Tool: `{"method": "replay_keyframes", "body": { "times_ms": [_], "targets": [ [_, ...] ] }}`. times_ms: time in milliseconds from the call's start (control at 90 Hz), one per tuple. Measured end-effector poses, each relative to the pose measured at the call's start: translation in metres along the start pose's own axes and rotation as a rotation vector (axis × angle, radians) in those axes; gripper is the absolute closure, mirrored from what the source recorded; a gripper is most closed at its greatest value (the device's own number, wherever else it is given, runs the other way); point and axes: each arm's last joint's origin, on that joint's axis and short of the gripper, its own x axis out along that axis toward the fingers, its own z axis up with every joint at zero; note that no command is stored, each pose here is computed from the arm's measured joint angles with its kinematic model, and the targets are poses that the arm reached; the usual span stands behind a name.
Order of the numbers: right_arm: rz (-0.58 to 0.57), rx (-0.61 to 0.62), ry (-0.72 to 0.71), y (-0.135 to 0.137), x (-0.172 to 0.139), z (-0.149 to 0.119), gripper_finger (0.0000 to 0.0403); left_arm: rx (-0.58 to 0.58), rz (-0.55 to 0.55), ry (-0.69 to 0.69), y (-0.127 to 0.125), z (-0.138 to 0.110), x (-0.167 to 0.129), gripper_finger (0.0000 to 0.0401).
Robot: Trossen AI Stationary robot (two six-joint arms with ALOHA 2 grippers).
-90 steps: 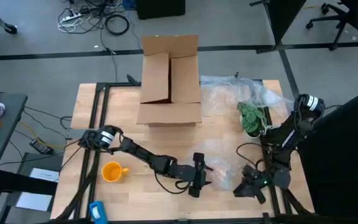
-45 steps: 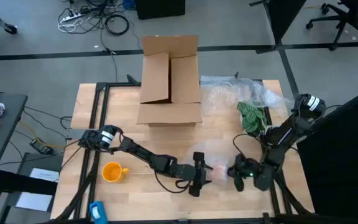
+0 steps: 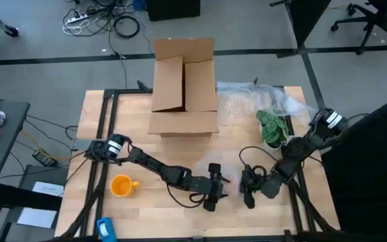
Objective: Wrap mug
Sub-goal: Wrap the orange cup with the bubble wrap
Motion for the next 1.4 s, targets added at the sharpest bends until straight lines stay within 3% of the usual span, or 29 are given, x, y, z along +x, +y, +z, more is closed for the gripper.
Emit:
{"method": "replay_keyframes", "body": {
  "times_ms": [211,444,833,967,1100,1244,1400],
  "targets": [
    [-0.008,-0.04,-0.004,0.012,-0.004,-0.005,0.0403,0.011,-0.006,0.046,0.001,-0.004,0.0,0.0153],
    [-0.043,-0.004,0.069,0.026,-0.015,-0.011,0.0403,-0.034,-0.059,0.066,0.014,-0.008,0.004,0.0153],
    [-0.226,-0.07,0.077,0.056,-0.042,0.003,0.0403,-0.046,-0.076,0.056,0.017,-0.008,0.005,0.0153],
    [-0.319,-0.112,0.036,0.043,-0.028,-0.002,0.0403,-0.049,-0.088,0.043,0.017,-0.008,0.005,0.0153],
    [-0.384,-0.154,0.001,0.032,0.006,-0.011,0.0403,-0.044,-0.09,0.037,0.017,-0.008,0.005,0.0153],
    [-0.36,-0.191,-0.063,0.029,0.035,-0.019,0.0402,-0.03,-0.097,0.048,0.017,-0.008,0.005,0.0153],
    [-0.349,-0.181,-0.049,0.032,0.029,-0.023,0.0402,-0.032,-0.1,0.04,0.018,-0.007,0.005,0.0153]
  ]
}}
